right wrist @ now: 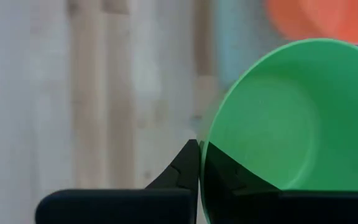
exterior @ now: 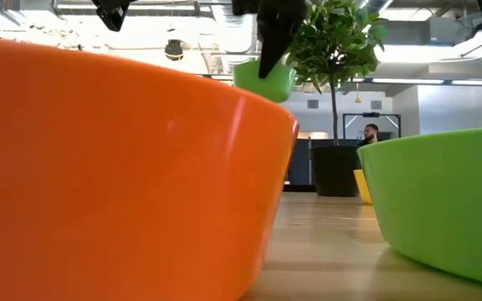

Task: Pick & Place Mini bowls
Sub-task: Put the green bowl on the shelf

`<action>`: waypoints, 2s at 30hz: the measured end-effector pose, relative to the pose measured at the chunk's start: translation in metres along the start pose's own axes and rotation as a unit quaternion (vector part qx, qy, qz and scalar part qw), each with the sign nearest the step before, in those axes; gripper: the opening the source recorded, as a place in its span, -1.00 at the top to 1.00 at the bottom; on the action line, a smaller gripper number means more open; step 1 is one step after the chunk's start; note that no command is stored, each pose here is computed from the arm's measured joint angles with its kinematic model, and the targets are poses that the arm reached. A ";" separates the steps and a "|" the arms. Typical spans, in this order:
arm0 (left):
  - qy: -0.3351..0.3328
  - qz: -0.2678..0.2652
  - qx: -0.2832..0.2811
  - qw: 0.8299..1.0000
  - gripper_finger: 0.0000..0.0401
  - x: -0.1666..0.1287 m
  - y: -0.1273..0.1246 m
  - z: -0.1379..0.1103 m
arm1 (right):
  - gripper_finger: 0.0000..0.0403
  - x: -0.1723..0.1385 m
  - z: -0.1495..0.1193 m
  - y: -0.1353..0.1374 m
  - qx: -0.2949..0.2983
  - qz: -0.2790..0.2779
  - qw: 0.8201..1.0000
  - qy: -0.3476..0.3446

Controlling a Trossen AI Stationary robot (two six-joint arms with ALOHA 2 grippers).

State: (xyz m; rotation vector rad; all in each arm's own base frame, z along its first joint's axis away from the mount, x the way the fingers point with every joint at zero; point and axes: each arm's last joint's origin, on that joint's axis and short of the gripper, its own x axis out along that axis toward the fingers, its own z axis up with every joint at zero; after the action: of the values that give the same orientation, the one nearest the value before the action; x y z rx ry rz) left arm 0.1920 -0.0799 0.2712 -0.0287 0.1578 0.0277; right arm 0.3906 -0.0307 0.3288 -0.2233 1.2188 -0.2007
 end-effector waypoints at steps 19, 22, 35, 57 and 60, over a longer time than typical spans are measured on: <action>-0.009 -0.001 -0.005 1.000 0.60 0.000 0.000 0.002 | 0.99 0.027 -0.012 -0.079 0.027 0.032 0.999 -0.015; -0.009 -0.001 -0.005 1.000 0.60 0.000 0.000 0.002 | 0.98 0.035 -0.008 -0.079 0.005 0.031 0.999 -0.022; -0.012 -0.001 -0.006 1.000 0.60 0.000 0.000 0.003 | 0.97 0.057 -0.003 -0.085 0.001 0.026 0.999 -0.020; -0.012 -0.001 -0.006 1.000 0.60 0.000 0.000 0.003 | 0.73 0.055 0.005 -0.086 0.022 0.012 0.998 -0.061; -0.012 -0.001 -0.006 1.000 0.60 0.000 0.000 0.003 | 0.67 0.054 0.007 -0.084 0.021 0.011 0.998 -0.066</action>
State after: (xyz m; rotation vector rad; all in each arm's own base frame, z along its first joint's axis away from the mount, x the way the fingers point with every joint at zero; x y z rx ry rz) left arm 0.1920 -0.0799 0.2738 -0.0409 0.1344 0.0272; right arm 0.4119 -0.1259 0.3054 -0.1831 1.0845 -0.1896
